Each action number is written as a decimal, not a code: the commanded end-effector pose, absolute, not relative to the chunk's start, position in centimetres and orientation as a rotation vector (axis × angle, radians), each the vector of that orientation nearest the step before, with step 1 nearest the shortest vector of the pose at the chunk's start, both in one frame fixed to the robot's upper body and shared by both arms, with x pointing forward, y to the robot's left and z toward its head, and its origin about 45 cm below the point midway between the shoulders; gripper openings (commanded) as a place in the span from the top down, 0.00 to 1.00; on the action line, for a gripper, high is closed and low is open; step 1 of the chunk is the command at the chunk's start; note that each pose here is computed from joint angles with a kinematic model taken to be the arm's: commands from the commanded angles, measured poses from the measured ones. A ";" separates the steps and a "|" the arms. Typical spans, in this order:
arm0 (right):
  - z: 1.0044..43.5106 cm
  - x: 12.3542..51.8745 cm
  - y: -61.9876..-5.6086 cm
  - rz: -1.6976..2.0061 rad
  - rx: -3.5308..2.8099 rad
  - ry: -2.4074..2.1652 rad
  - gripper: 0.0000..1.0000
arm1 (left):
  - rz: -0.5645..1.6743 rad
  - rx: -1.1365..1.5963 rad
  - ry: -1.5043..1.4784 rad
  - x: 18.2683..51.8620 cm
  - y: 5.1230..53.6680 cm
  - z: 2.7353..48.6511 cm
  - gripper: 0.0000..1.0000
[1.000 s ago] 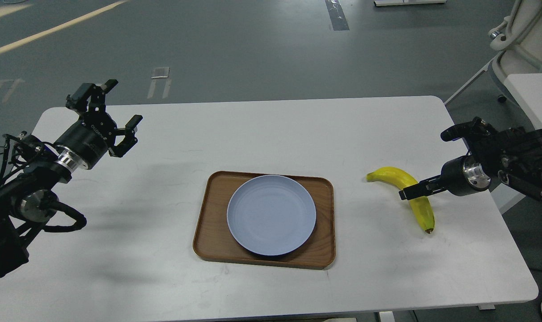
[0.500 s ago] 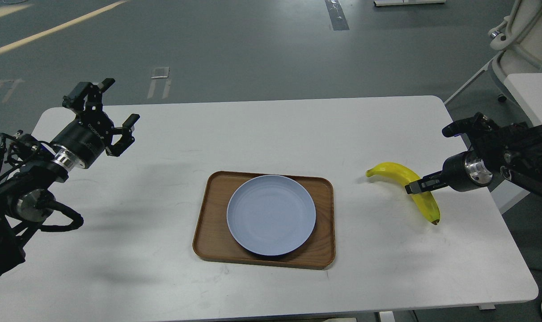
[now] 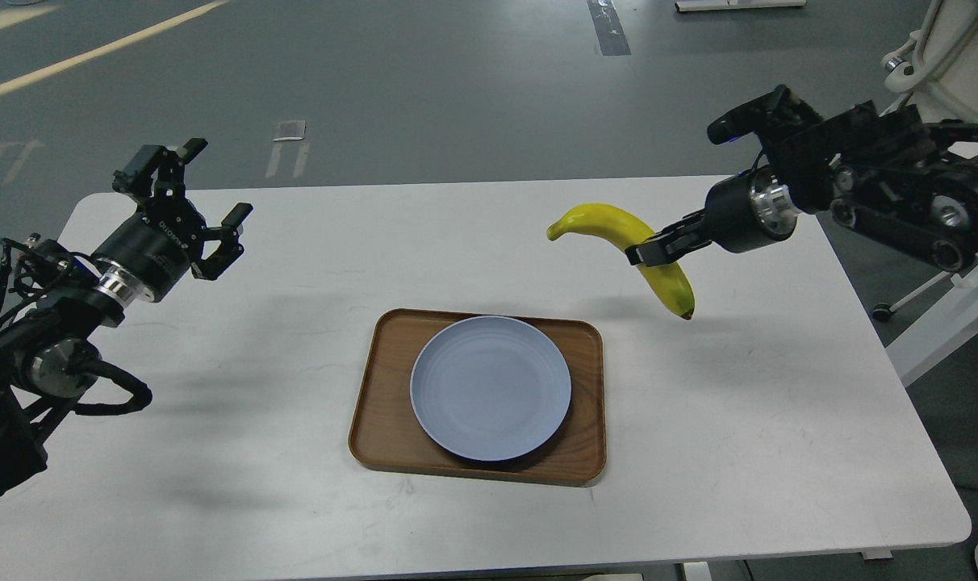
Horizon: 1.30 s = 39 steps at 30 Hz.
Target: Place banana on plate with both arms
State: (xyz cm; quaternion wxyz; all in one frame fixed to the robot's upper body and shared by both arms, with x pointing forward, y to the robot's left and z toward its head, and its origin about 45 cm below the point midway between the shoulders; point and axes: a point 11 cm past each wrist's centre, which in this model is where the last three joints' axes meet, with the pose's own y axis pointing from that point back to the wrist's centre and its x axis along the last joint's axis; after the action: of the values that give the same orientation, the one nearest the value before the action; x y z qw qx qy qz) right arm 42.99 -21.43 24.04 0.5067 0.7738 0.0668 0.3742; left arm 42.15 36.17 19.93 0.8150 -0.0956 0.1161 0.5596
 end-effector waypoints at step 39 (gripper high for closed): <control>29.7 47.3 -21.6 0.714 2.287 -0.448 0.00 | 1.181 -0.218 0.242 42.4 35.8 20.5 0.00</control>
State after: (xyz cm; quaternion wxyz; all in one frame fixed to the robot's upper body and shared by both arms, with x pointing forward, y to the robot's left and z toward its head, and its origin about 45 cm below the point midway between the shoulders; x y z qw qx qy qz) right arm 45.80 -17.89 27.07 0.3866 0.8680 -0.0837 0.3000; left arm 42.35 35.96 20.58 0.8179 -0.1009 0.1120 0.5553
